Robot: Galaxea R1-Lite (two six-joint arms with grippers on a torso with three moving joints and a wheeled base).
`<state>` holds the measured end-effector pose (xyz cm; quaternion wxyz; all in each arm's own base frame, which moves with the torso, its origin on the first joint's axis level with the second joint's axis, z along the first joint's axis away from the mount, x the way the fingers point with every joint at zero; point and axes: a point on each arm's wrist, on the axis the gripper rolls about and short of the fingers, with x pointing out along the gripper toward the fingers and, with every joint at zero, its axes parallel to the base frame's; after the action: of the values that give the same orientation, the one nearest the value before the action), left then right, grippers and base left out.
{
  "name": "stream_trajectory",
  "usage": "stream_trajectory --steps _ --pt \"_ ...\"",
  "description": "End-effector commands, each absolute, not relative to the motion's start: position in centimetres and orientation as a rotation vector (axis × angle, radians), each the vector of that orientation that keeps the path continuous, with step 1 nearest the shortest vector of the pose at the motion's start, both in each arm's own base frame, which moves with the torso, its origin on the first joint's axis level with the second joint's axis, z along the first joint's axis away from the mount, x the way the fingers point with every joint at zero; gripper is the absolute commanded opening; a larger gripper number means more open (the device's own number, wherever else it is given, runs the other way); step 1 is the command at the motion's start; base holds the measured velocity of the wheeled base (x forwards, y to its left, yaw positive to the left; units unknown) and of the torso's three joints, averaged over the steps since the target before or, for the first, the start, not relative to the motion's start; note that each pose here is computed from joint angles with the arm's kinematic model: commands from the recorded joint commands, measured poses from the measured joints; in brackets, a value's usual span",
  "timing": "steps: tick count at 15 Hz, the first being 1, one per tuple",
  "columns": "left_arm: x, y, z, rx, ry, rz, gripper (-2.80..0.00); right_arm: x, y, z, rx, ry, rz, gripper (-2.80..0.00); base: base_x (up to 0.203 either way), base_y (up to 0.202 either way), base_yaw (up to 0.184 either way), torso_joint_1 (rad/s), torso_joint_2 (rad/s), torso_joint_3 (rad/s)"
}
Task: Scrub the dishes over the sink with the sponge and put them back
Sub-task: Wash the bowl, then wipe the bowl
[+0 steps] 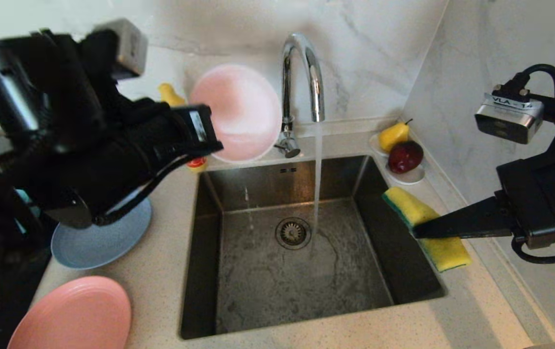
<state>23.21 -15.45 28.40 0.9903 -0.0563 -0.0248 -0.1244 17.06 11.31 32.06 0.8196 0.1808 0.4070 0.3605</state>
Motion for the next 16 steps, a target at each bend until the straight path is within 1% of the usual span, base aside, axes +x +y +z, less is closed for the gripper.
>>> stream_trajectory --steps 1,3,7,10,13,16 --pt "22.5 -15.2 25.1 -0.048 0.195 -0.280 -2.80 17.3 12.2 32.2 0.381 0.841 0.810 -2.80 0.000 0.000 0.000 0.000 0.00 0.000" --pt "21.4 -14.7 24.3 -0.069 0.321 -0.353 -2.80 17.4 13.0 32.2 0.369 0.844 0.837 -2.80 0.000 0.000 0.000 0.000 0.00 0.000" --pt "20.7 -15.9 21.5 -0.030 0.426 -0.395 -2.80 18.1 15.7 31.0 0.328 0.914 0.890 -2.80 0.000 0.000 0.000 0.000 0.00 0.000" --pt "21.0 -17.4 20.6 -0.046 0.413 -0.370 -2.80 18.5 18.3 30.3 0.296 0.957 0.935 -2.80 0.000 0.000 0.000 0.000 0.00 0.000" --pt "21.6 -18.8 20.3 -0.066 0.331 -0.318 -2.80 20.0 19.9 29.6 0.292 0.988 0.929 -2.80 0.000 0.000 0.000 0.000 0.00 0.000" --pt "21.3 -19.5 19.9 -0.062 0.314 -0.302 -2.80 21.4 21.4 28.5 0.285 1.026 0.918 -2.80 0.000 0.000 0.000 0.000 0.00 0.000"
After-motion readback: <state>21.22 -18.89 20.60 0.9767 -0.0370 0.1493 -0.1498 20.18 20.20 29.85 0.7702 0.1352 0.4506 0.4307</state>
